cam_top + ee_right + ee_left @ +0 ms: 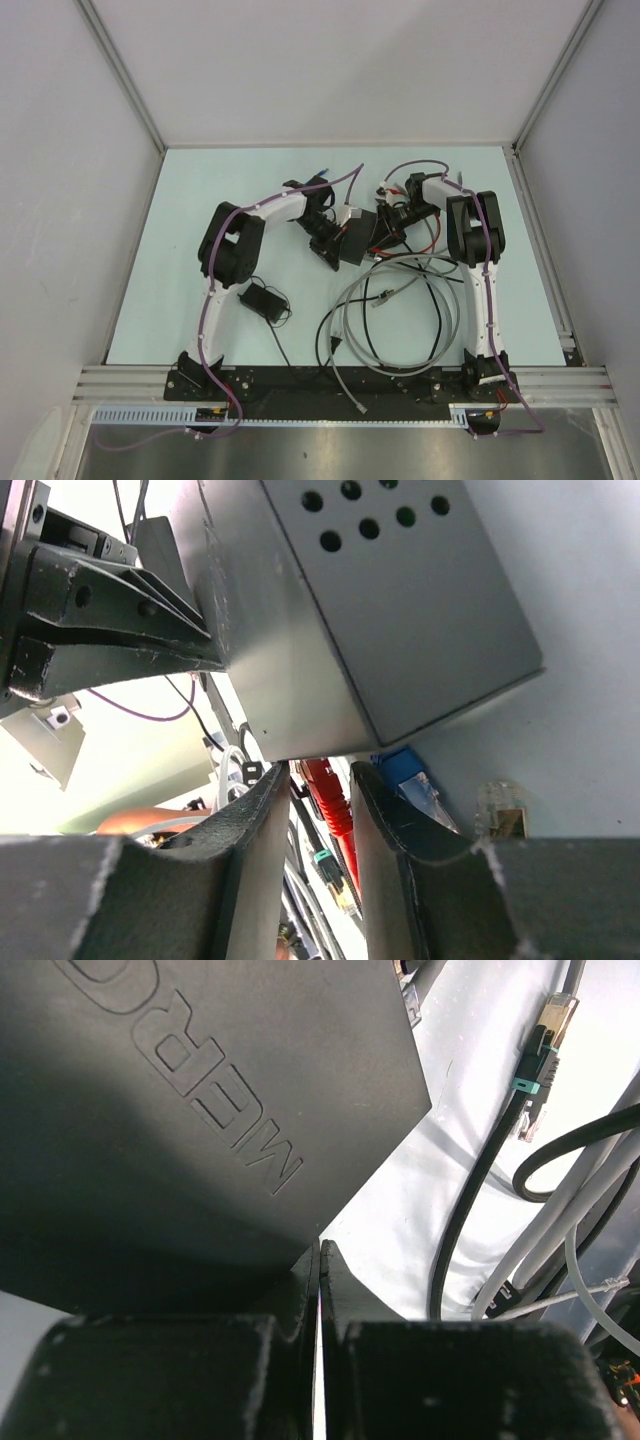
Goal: Pull the plug from the switch port
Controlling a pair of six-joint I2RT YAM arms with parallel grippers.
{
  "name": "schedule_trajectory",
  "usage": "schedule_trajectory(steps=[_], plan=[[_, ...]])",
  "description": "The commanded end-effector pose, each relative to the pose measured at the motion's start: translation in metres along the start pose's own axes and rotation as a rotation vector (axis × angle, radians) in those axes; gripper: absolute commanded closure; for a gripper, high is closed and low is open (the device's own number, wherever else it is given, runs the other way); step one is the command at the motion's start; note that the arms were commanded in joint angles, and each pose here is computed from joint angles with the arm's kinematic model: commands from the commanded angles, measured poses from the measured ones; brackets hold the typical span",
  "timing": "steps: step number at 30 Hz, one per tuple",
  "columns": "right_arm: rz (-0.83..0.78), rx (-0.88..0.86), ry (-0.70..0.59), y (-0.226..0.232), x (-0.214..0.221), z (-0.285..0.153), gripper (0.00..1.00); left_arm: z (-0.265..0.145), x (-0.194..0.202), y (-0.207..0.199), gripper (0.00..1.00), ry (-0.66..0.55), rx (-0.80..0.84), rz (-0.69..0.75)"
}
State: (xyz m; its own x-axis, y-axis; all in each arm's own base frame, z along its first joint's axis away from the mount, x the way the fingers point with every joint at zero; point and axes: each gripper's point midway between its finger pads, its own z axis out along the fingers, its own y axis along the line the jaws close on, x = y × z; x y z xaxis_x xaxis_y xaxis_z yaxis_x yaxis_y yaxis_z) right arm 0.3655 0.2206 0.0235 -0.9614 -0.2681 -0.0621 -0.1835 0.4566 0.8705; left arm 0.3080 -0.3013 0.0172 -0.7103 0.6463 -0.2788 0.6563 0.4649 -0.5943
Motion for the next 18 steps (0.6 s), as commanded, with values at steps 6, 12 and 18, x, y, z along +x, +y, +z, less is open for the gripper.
schedule_trajectory(steps=[6, 12, 18], plan=[[-0.026, 0.244, -0.013, -0.053, -0.010, 0.008, 0.74, 0.008, -0.002, 0.021, 1.00, 0.003, -0.079, 0.028], [-0.025, 0.306, 0.002, -0.062, -0.008, 0.010, 0.80, 0.006, -0.004, 0.020, 1.00, 0.000, -0.078, 0.033], [-0.076, 0.359, 0.051, -0.068, -0.001, 0.011, 0.81, -0.034, -0.034, -0.018, 1.00, -0.119, 0.007, 0.165]])
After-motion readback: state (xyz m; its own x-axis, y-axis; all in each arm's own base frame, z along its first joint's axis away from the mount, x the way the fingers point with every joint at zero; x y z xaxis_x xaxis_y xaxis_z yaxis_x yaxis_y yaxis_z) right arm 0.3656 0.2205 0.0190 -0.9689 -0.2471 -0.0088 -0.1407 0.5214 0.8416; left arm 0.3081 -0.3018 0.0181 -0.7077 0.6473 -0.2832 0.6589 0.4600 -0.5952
